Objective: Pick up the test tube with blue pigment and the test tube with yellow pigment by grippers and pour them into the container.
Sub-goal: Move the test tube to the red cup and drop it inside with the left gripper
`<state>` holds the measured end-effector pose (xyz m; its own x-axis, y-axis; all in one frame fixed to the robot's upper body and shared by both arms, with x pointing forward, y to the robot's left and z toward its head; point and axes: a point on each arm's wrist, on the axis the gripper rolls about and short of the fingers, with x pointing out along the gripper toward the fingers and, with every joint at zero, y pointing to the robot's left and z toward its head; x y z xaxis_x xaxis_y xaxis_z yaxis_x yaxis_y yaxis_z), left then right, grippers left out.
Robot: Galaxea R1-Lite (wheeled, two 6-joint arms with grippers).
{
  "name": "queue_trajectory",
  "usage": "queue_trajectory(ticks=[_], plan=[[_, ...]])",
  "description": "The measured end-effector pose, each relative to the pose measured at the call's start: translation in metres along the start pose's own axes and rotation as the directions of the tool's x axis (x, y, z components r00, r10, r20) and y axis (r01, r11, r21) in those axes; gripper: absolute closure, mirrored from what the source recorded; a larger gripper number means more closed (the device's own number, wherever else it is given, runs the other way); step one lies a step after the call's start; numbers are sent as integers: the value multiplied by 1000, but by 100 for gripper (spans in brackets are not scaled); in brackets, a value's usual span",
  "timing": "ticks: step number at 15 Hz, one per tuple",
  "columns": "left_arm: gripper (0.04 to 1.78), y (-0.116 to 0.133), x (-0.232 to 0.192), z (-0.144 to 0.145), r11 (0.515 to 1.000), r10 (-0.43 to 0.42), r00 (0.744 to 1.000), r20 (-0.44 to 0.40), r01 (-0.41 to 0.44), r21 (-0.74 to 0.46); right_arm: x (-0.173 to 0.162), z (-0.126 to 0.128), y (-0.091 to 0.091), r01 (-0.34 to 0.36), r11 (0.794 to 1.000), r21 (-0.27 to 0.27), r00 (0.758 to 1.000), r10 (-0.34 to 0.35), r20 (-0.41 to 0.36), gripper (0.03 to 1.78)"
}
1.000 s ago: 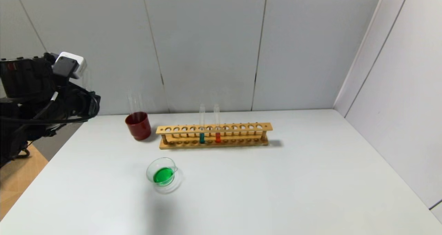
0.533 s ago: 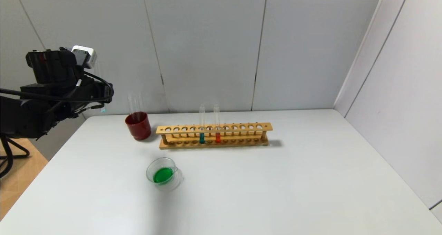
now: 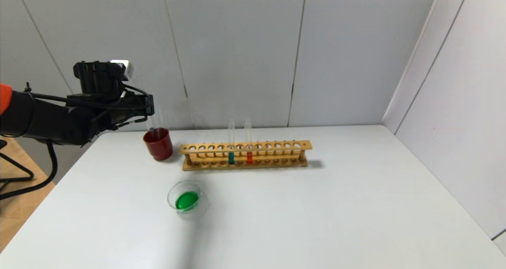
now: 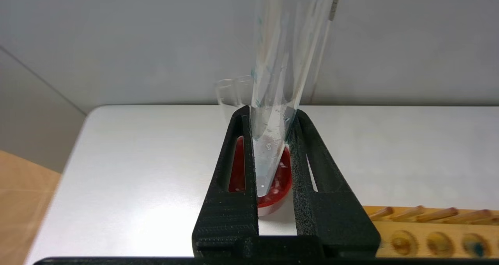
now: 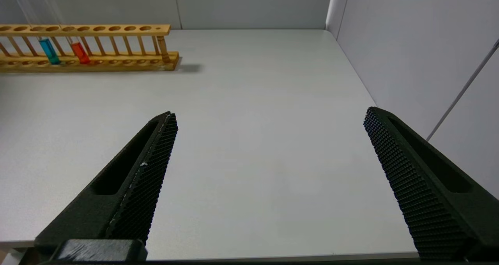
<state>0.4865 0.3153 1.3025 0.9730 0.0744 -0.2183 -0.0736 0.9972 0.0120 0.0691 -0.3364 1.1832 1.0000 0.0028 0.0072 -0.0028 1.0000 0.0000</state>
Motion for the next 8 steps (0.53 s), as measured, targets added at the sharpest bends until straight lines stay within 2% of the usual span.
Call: queue_trajectory(ticks=[8], plan=[[152,-1,16,-16,1000,2,1000,-27,-3,-30,0,0,0,0,1000,0,1000,0,0,6]])
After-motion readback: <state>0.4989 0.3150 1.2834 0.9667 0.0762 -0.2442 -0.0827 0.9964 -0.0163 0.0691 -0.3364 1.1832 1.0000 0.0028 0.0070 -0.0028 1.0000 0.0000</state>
